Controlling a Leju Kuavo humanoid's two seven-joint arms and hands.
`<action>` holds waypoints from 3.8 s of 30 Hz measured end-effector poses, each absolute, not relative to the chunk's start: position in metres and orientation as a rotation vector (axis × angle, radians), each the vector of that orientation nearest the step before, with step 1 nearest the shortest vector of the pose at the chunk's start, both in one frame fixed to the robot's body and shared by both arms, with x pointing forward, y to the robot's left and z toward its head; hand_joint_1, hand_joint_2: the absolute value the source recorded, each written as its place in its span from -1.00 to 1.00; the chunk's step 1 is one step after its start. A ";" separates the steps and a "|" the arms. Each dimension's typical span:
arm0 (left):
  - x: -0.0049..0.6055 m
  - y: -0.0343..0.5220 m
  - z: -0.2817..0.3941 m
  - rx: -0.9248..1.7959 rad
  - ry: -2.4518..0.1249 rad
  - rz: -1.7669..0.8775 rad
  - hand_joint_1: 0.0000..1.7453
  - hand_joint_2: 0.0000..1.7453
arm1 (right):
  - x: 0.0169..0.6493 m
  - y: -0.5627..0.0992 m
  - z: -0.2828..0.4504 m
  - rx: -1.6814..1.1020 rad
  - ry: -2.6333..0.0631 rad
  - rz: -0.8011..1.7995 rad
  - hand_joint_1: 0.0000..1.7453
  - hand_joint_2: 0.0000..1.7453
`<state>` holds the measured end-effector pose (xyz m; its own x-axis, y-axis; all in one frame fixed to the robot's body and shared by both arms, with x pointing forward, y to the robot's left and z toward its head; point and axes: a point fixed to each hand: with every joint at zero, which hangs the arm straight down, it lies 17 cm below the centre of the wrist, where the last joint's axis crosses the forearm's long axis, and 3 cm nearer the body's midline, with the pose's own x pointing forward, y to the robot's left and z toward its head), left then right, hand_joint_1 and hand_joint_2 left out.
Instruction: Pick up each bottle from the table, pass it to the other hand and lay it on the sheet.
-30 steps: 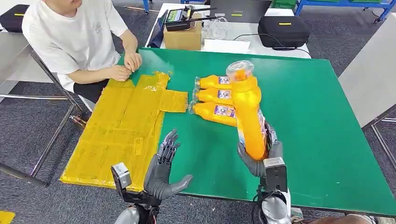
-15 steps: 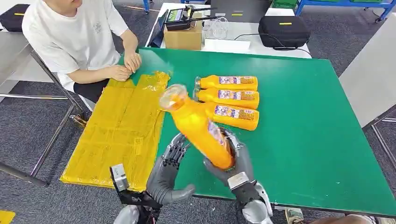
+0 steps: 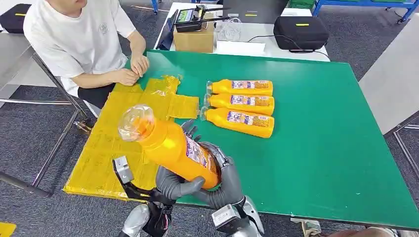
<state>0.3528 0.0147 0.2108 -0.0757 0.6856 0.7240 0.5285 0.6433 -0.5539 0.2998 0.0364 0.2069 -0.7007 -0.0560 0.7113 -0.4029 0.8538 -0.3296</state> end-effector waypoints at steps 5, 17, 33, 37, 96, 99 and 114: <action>0.350 0.039 0.217 -1.062 -1.737 0.334 -0.98 1.00 | 0.303 0.058 0.174 0.340 -2.175 0.815 1.00 1.00; 0.349 0.070 0.197 -1.077 -1.658 0.432 1.00 1.00 | 0.307 0.075 0.121 0.316 -2.023 1.052 -1.00 1.00; 0.354 0.060 0.182 -1.014 -1.607 0.338 1.00 1.00 | 0.296 0.058 0.088 0.142 -1.996 1.068 -1.00 -1.00; 0.365 0.063 0.180 -0.914 -1.632 0.335 1.00 1.00 | 0.298 0.045 0.085 0.073 -2.004 1.007 -1.00 -1.00; 0.496 0.218 0.002 0.161 -1.371 -0.908 -1.00 1.00 | 0.327 -0.034 0.204 0.101 -2.213 0.154 -1.00 1.00; 0.486 0.218 -0.001 0.081 -1.378 -0.890 -1.00 1.00 | 0.326 -0.033 0.204 0.119 -2.212 0.161 -1.00 1.00; 0.442 0.201 0.041 -0.050 -1.640 -0.609 -1.00 1.00 | 0.327 -0.045 0.198 0.030 -2.226 0.186 -1.00 1.00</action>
